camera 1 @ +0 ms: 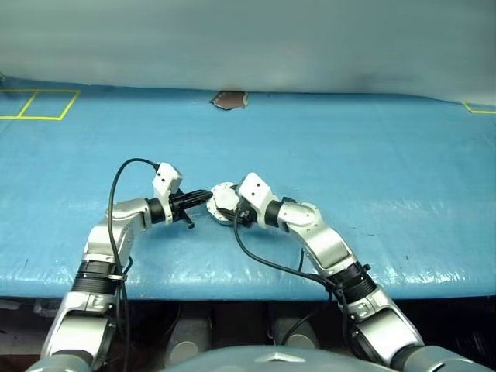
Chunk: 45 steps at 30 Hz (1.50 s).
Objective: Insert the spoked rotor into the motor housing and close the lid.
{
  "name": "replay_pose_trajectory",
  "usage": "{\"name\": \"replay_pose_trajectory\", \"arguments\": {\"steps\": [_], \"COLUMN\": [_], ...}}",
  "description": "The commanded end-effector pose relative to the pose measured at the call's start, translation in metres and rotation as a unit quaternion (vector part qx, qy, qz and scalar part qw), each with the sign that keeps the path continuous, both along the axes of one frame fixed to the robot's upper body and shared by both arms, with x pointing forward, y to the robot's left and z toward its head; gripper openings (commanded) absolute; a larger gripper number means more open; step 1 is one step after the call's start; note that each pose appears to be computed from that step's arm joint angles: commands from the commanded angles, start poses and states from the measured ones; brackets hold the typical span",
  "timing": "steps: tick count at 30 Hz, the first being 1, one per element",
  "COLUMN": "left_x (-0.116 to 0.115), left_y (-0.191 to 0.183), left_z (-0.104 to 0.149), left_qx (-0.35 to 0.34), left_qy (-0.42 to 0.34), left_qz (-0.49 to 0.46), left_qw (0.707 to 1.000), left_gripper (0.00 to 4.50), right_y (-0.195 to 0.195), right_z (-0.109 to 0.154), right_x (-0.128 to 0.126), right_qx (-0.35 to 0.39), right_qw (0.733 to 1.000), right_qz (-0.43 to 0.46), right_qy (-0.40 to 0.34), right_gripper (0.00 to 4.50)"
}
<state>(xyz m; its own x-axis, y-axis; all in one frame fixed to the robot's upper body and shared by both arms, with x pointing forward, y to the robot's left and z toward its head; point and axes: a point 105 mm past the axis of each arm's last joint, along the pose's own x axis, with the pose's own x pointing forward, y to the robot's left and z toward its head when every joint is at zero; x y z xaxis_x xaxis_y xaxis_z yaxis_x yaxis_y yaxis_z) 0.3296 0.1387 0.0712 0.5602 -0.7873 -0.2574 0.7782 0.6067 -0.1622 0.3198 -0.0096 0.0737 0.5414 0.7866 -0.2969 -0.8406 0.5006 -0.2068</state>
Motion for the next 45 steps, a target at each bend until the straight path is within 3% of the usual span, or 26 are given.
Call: {"name": "replay_pose_trajectory", "arguments": {"steps": [1,13,17,18,25,29,32,35,39,45], "left_x": [-0.003,-0.011,-0.013,-0.014,-0.016,-0.017,-0.018,-0.018,-0.018,-0.019], "left_y": [-0.003,-0.011,-0.013,-0.014,-0.018,-0.020,-0.023,-0.026,-0.029,-0.030], "left_z": [-0.013,-0.024,-0.025,-0.025,-0.027,-0.029,-0.029,-0.027,-0.027,-0.027], "left_qx": [0.013,0.011,0.009,0.009,0.007,0.003,-0.003,-0.011,-0.014,-0.018], "left_qy": [0.020,0.042,0.045,0.046,0.047,0.049,0.050,0.043,0.041,0.038], "left_qz": [0.000,-0.012,-0.016,-0.016,-0.017,-0.019,-0.022,-0.024,-0.026,-0.027], "left_qw": [1.000,0.999,0.999,0.999,0.999,0.999,0.999,0.999,0.999,0.999], "left_gripper": [0.02,0.02,0.00,0.00,0.00,0.00,0.00,0.00,0.00,0.00], "right_y": [-0.006,-0.006,-0.008,-0.008,-0.009,-0.019,-0.029,-0.041,-0.051,-0.055], "right_z": [-0.007,-0.004,0.003,0.007,0.054,0.068,0.069,0.050,0.026,0.020], "right_x": [0.000,-0.003,-0.001,-0.001,-0.011,-0.016,-0.016,-0.014,-0.018,-0.023], "right_qx": [-0.022,-0.009,-0.013,-0.011,0.080,0.111,0.141,0.162,0.207,0.287], "right_qw": [1.000,1.000,1.000,1.000,0.996,0.992,0.987,0.976,0.948,0.903], "right_qz": [-0.015,-0.004,-0.014,-0.017,-0.034,-0.047,-0.074,-0.113,-0.148,-0.162], "right_qy": [-0.003,0.020,0.001,-0.009,-0.031,-0.022,0.014,0.089,0.190,0.276], "right_gripper": [3.03,3.03,4.35,4.47,4.47,4.47,4.47,4.47,4.47,4.47]}}
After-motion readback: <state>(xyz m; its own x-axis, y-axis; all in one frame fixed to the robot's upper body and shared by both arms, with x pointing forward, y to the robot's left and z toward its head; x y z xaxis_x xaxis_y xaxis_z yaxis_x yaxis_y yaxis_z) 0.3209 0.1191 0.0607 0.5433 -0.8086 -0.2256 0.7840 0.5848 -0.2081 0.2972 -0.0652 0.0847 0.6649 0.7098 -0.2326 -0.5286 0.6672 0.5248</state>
